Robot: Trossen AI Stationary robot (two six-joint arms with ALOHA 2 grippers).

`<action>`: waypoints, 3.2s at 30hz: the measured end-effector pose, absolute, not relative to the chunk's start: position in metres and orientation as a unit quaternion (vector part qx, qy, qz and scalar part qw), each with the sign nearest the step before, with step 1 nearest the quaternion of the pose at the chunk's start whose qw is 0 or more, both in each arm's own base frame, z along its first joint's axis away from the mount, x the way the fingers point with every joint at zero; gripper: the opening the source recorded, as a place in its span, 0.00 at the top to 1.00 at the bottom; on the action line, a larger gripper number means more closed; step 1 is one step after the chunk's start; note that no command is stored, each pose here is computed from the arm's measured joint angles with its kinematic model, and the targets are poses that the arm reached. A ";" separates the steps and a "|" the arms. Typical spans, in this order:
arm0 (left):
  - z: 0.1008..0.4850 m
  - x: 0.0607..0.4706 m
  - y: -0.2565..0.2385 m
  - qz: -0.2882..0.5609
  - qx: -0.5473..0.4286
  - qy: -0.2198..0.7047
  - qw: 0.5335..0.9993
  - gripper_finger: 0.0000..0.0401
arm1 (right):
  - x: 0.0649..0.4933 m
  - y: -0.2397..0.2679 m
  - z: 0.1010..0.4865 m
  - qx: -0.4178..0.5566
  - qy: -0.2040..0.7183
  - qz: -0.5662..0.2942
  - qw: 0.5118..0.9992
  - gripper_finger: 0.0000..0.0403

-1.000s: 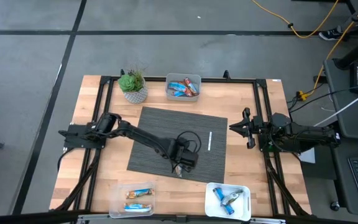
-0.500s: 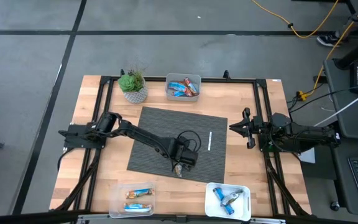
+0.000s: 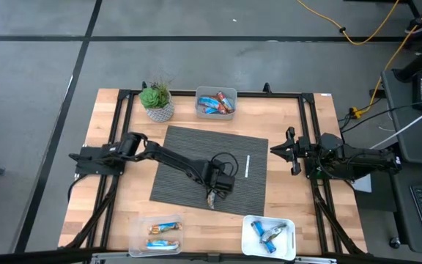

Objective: Pick and place Granola Bars by type
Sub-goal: Put the yellow granola bar into the transparent bin

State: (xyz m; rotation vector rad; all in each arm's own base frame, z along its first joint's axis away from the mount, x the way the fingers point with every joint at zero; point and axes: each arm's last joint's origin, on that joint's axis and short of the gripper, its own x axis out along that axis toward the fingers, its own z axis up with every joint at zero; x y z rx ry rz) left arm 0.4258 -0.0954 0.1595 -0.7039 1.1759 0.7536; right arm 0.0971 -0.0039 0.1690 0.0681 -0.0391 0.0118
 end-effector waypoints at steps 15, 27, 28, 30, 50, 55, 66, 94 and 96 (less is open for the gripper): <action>0.150 0.429 -0.097 0.334 -0.323 0.541 0.701 0.64 | 0.097 -0.004 0.169 0.034 -0.020 0.006 0.999 0.89; 0.211 0.439 -0.100 0.278 -0.328 0.502 0.751 0.92 | 0.097 -0.004 0.169 0.034 -0.020 0.006 0.999 0.89; 0.221 0.439 -0.099 0.273 -0.323 0.494 0.760 0.92 | 0.097 -0.004 0.169 0.034 -0.019 0.006 0.999 0.89; 0.245 0.435 -0.098 0.268 -0.312 0.477 0.777 0.91 | 0.097 -0.004 0.169 0.034 -0.020 0.006 0.999 0.89; 0.381 0.300 -0.097 0.384 -0.192 0.401 0.809 0.93 | 0.097 -0.004 0.169 0.034 -0.020 0.006 0.999 0.89; 0.385 0.295 -0.100 0.375 -0.189 0.399 0.815 0.92 | 0.097 -0.004 0.169 0.034 -0.020 0.006 0.999 0.89; 0.382 0.278 -0.139 0.269 -0.163 0.481 0.818 0.92 | 0.097 -0.004 0.169 0.034 -0.020 0.006 0.999 0.89; 0.340 0.232 -0.251 0.193 -0.144 0.576 0.781 0.93 | 0.097 -0.004 0.169 0.034 -0.020 0.006 0.999 0.89; 0.329 0.235 -0.259 0.193 -0.130 0.591 0.773 0.93 | 0.097 -0.004 0.169 0.034 -0.020 0.006 0.999 0.89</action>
